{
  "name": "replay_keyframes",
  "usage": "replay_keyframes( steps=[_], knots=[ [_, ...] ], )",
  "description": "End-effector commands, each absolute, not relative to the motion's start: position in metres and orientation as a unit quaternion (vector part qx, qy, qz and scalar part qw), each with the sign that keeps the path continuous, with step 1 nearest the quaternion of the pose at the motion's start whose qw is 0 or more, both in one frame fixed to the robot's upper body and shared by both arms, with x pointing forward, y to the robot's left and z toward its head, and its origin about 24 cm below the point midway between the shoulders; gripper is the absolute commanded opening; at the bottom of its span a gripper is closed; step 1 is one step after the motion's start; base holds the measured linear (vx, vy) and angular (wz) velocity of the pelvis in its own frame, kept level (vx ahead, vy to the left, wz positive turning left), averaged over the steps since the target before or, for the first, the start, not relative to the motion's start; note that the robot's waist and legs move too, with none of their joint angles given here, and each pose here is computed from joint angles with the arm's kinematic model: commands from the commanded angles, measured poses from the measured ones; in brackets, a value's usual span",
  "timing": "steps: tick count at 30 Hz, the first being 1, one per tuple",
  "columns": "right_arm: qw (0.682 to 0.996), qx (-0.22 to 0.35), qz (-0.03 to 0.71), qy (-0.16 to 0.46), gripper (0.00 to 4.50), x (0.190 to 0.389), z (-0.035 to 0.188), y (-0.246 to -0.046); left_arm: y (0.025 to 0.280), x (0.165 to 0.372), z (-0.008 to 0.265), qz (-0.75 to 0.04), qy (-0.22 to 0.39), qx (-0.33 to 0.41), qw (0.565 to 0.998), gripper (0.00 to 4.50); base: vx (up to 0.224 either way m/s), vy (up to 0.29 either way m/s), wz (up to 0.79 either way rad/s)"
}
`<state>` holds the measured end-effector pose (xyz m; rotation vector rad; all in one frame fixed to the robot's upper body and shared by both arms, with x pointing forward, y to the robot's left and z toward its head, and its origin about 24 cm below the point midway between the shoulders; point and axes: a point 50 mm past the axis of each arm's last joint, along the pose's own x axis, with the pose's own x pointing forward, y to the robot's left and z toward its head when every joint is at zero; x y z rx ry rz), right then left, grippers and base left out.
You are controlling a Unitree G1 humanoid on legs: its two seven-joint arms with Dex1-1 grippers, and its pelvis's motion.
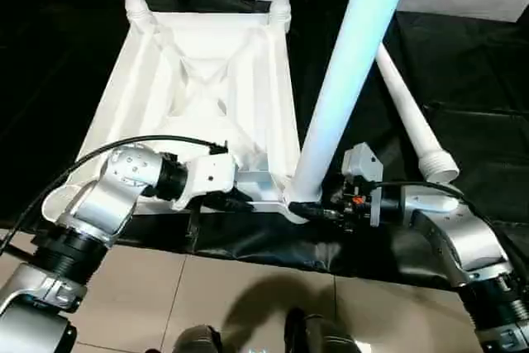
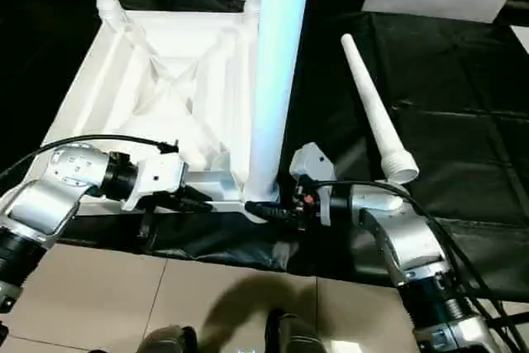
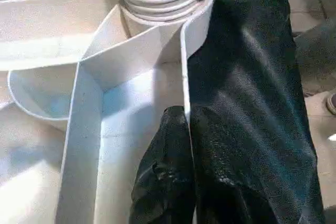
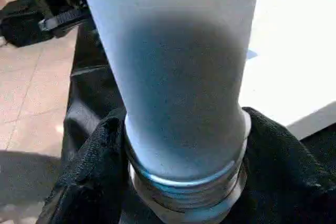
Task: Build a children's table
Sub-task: Rotate leg to tighten
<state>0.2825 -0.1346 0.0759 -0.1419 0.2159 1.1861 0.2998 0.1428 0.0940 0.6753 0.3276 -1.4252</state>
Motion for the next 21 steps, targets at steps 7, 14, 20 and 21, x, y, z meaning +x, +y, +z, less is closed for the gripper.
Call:
replay_keyframes(
  steps=[7,14,20,21],
  knots=[
    [0.897,0.020,0.428,0.103,2.77,0.297,0.065,-0.082,0.093,0.307,0.093,-0.540,0.138,0.220,0.801,0.00,-0.039,0.006,-0.03],
    [0.943,0.069,0.305,0.109,2.77,0.317,0.070,-0.048,0.065,0.317,0.099,-0.449,0.125,0.176,0.867,0.00,-0.007,0.003,-0.01],
    [0.935,0.070,0.333,0.095,3.47,0.313,0.070,-0.050,0.080,0.318,0.097,-0.444,0.131,0.223,0.858,0.00,0.000,0.000,0.00],
    [0.936,0.070,0.332,0.094,3.66,0.313,0.069,-0.053,0.084,0.319,0.096,-0.445,0.131,0.237,0.854,0.00,0.000,0.000,0.00]
  ],
)
